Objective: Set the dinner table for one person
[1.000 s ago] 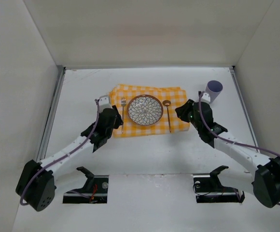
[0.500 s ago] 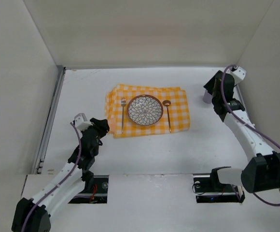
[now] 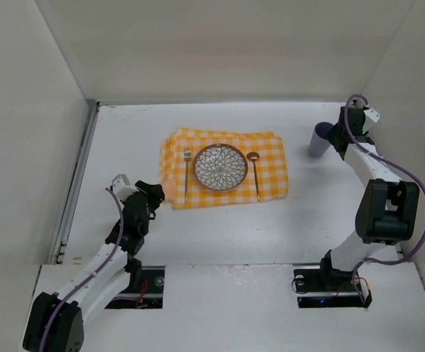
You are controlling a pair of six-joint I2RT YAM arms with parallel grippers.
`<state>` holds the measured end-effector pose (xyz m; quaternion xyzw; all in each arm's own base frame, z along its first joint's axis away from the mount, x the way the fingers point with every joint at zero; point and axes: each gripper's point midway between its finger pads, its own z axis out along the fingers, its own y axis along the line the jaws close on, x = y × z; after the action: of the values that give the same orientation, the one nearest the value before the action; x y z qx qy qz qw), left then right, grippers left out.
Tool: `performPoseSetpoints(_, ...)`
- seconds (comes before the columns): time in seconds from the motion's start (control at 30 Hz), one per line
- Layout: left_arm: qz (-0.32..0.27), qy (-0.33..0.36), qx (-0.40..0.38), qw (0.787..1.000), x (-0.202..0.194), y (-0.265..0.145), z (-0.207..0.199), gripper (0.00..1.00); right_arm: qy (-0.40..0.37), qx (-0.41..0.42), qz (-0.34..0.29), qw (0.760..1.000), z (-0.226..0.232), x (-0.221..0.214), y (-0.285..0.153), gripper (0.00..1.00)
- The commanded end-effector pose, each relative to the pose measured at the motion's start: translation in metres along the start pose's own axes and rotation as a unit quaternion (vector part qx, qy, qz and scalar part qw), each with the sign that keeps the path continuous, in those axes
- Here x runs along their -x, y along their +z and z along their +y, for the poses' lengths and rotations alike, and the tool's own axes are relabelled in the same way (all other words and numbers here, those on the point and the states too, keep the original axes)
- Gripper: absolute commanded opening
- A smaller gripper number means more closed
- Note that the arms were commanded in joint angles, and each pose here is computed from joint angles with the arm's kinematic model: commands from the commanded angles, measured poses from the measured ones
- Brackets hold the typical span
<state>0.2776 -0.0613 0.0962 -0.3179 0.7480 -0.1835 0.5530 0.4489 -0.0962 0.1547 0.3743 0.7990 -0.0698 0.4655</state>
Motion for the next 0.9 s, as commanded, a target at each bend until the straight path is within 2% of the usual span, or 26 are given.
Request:
performPoseSetpoints(0.0,-0.011,-0.021,-0.023,0.999,0.006,0.003,-0.012,0.45,0.023,0.052,-0.003,0.998,0.024,0.010,0.002,0.52)
performPoseSetpoints(0.1,-0.007,-0.022,-0.026,0.999,0.004,0.003,-0.013,0.45,0.022,0.050,0.006,0.998,0.022,-0.002,0.011,0.47)
performPoseSetpoints(0.2,-0.009,-0.022,-0.024,0.999,0.005,0.003,-0.012,0.45,0.022,0.042,0.014,0.999,0.019,-0.010,0.016,0.34)
performPoseSetpoints(0.3,-0.006,-0.021,-0.023,0.999,0.003,0.004,-0.011,0.45,0.031,0.045,-0.009,0.998,0.020,0.001,0.006,0.23)
performPoseSetpoints(0.37,-0.007,-0.021,-0.022,1.000,0.003,0.004,-0.011,0.45,0.043,0.048,-0.041,0.997,0.019,0.022,-0.009,0.20)
performPoseSetpoints(0.5,-0.004,-0.020,-0.022,1.000,0.002,0.005,-0.011,0.45,0.042,0.087,-0.082,0.992,0.043,0.054,-0.050,0.20)
performPoseSetpoints(0.6,-0.003,-0.020,-0.022,1.000,0.002,0.005,-0.011,0.45,0.016,0.121,-0.085,0.989,0.070,0.058,-0.073,0.20)
performPoseSetpoints(0.87,-0.001,-0.021,-0.022,1.000,0.000,0.006,-0.010,0.45,-0.043,0.191,-0.034,0.980,0.150,0.008,-0.086,0.20)
